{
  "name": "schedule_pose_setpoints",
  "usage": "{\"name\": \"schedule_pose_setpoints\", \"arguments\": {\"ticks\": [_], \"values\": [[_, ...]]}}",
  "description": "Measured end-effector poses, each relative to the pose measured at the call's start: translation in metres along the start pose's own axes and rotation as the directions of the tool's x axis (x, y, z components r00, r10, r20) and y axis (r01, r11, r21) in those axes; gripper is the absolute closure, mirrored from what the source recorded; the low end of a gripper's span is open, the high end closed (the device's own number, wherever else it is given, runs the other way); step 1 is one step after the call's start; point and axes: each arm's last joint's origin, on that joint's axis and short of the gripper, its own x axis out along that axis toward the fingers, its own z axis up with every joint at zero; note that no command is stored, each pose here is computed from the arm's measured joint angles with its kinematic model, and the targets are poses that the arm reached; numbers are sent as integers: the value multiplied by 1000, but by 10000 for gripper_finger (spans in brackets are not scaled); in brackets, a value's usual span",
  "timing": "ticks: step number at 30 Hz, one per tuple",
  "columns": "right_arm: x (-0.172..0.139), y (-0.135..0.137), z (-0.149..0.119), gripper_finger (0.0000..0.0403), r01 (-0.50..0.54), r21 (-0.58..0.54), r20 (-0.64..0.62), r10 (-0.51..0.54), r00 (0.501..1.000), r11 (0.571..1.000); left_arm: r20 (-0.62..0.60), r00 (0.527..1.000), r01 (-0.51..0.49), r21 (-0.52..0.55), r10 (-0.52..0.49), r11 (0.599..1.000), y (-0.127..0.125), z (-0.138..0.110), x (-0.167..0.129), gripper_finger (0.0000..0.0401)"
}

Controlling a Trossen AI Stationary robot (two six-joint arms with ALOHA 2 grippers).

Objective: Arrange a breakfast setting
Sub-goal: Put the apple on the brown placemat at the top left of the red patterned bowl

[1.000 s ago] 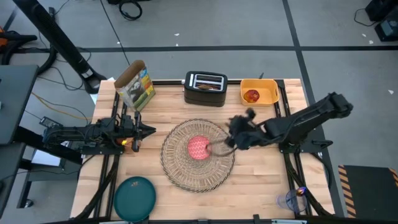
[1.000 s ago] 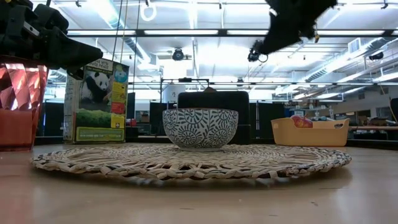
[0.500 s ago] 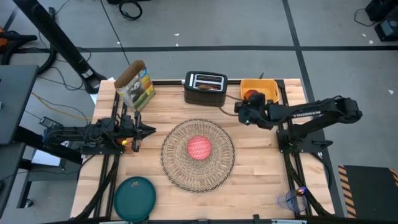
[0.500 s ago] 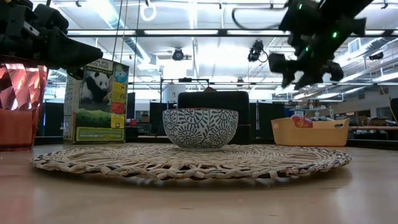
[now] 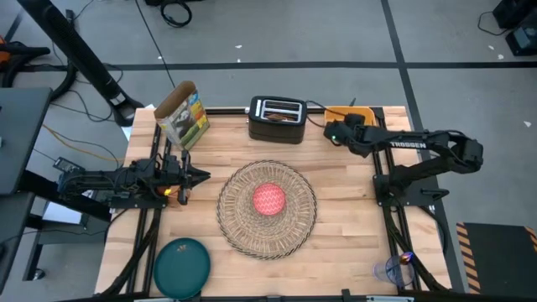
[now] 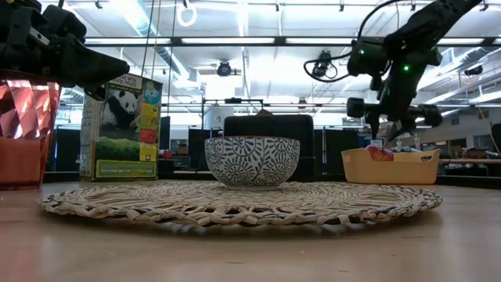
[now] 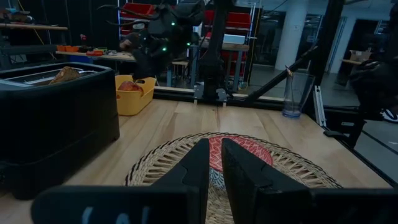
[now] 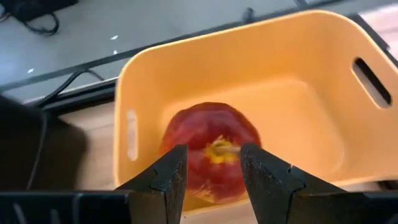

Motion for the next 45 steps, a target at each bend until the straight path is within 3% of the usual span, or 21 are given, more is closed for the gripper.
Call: {"name": "schedule_pose_setpoints", "arguments": {"ticks": [6, 16, 45], "values": [[2, -1, 3, 248, 10, 139, 0, -10, 1000, 990, 0, 1000, 0, 0, 0, 1000, 0, 0, 0, 351], [12, -3, 2, 255, 64, 255, -33, -57, 998, 965, 0, 1000, 0, 0, 0, 1000, 0, 0, 0, 351], [20, -2, 2, 374, 88, 235, 22, -96, 995, 968, -1, 1000, 0, 0, 0, 1000, 0, 0, 0, 351]]}}
